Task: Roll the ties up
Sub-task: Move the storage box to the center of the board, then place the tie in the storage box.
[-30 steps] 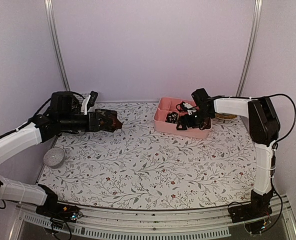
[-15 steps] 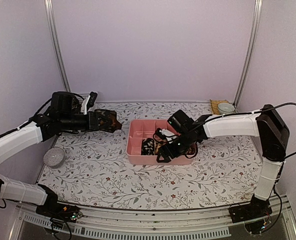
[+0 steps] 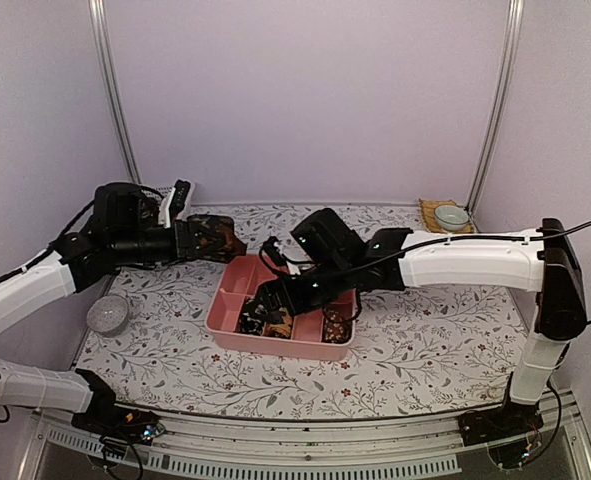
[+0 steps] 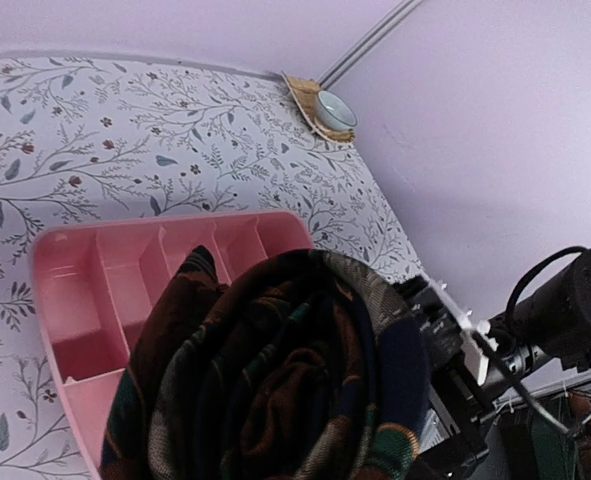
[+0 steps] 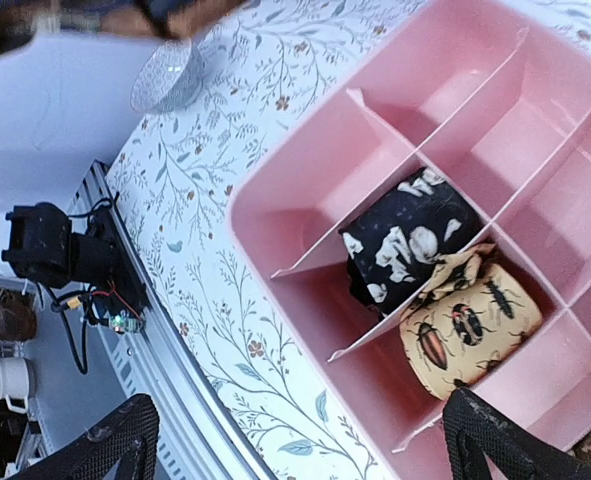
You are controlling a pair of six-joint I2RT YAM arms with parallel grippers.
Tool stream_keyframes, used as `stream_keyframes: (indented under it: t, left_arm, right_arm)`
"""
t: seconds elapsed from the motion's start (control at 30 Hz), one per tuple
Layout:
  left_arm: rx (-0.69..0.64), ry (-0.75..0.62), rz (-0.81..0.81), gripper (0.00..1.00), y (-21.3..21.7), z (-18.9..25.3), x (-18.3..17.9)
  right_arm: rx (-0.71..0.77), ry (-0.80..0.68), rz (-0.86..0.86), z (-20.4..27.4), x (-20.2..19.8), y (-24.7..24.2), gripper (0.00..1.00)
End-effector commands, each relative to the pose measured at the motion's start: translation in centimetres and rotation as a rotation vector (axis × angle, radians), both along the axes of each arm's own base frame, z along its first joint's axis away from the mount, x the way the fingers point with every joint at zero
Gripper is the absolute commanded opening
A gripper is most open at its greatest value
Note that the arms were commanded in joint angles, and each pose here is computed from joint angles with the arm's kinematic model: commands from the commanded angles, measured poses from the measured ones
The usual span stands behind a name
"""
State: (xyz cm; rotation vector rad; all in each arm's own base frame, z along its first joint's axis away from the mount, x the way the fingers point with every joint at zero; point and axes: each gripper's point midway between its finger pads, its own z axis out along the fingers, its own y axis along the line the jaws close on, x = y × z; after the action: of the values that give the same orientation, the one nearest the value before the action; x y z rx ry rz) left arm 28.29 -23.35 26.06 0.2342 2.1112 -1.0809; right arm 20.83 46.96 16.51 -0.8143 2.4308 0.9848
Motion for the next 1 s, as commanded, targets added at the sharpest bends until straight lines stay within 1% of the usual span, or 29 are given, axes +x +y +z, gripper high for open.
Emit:
stream_keyframes:
  t: [0.0, 0.07, 0.17, 0.3, 0.33, 0.4, 0.5, 0.73, 0.83, 0.97]
  left_arm:
    - [-0.054, 0.005, -0.060, 0.00, -3.3, 0.9, -2.3]
    - [-0.064, 0.028, -0.106, 0.00, -5.3, 0.8, -3.0]
    - [-0.078, 0.050, -0.175, 0.00, -8.7, 0.3, -3.4]
    - [-0.099, 0.082, -0.260, 0.00, -13.3, -0.6, -4.2]
    - [-0.100, 0.094, -0.286, 0.00, -14.4, -1.0, -4.5]
    - [-0.091, 0.117, -0.300, 0.00, -15.6, -2.0, -4.0]
    - [-0.098, 0.115, -0.298, 0.00, -16.7, -2.6, -2.5]
    - [-0.129, 0.190, -0.356, 0.00, -19.9, -5.4, -0.6]
    - [-0.117, 0.210, -0.347, 0.00, -20.0, -6.9, 0.6]
    - [-0.063, 0.241, -0.328, 0.00, -19.7, -9.3, 2.1]
  right_arm:
    - [0.166, -0.178, -0.126, 12.0, 1.4, -4.2, 1.00]
    - [0.171, -0.205, -0.180, 13.2, 2.6, -7.0, 1.00]
    - [0.162, -0.234, -0.296, 13.7, 4.7, -12.2, 1.00]
    - [0.139, -0.241, -0.466, 12.8, 7.2, -19.3, 1.00]
    - [0.130, -0.250, -0.500, 12.6, 7.5, -20.7, 1.00]
    - [0.115, -0.266, -0.546, 12.4, 7.8, -22.6, 1.00]
    - [0.097, -0.274, -0.557, 11.8, 7.9, -23.4, 1.00]
    - [0.067, -0.230, -0.530, 8.9, 7.8, -22.9, 1.00]
    - [0.071, -0.229, -0.525, 8.6, 7.7, -22.8, 1.00]
    - [0.076, -0.222, -0.517, 8.4, 7.7, -22.6, 1.00]
